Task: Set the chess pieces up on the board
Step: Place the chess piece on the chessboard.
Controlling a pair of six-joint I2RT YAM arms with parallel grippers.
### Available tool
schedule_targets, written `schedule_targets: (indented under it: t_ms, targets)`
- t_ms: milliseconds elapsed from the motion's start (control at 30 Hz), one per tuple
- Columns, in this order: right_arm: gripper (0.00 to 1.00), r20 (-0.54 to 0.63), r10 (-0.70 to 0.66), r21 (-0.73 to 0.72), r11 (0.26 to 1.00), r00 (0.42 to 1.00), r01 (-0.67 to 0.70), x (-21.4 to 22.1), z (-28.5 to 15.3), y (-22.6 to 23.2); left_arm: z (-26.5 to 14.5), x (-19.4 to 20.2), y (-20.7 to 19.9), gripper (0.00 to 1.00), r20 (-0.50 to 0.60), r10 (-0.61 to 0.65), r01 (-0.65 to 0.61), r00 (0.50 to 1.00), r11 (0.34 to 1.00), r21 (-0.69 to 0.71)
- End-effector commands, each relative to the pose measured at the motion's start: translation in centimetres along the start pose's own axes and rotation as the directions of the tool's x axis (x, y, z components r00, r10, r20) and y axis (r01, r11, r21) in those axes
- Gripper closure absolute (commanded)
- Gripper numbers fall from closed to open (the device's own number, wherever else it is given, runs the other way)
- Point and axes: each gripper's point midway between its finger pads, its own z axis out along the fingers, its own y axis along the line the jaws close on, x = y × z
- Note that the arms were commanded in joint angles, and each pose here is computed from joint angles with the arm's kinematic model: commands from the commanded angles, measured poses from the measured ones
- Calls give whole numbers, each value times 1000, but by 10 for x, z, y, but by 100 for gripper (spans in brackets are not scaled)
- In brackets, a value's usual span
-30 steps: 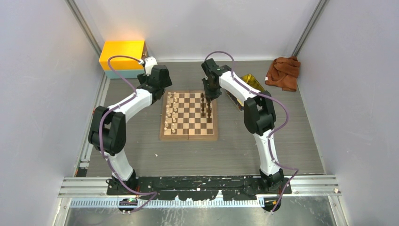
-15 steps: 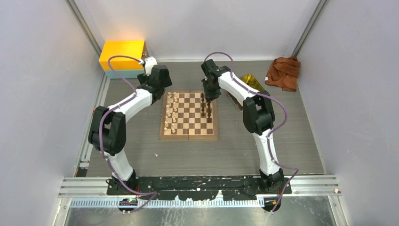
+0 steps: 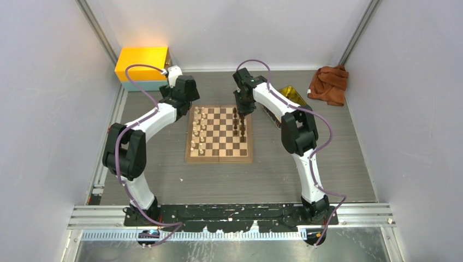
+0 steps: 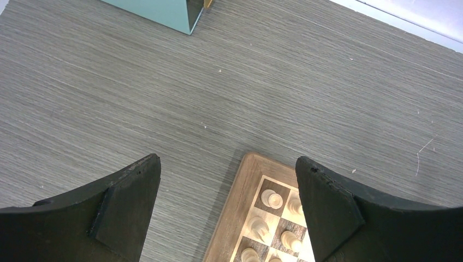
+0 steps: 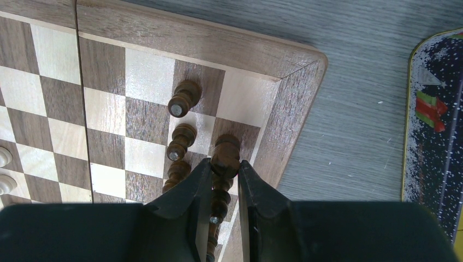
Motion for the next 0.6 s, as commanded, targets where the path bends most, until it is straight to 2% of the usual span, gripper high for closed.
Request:
schedule_targets:
  t_ms: [0, 100, 567]
  targets:
    - [96, 43, -12, 2, 1000, 999, 12, -14, -4, 0, -3, -22, -5, 6, 63, -53, 52, 997, 998, 19]
    - [95, 40, -12, 7, 1000, 999, 12, -13, -3, -1, -2, -22, -5, 6, 63, -54, 53, 997, 998, 18]
    - [73, 45, -20, 0, 1000, 999, 21, -15, -6, 1, -3, -24, -7, 6, 66, -57, 55, 996, 998, 25]
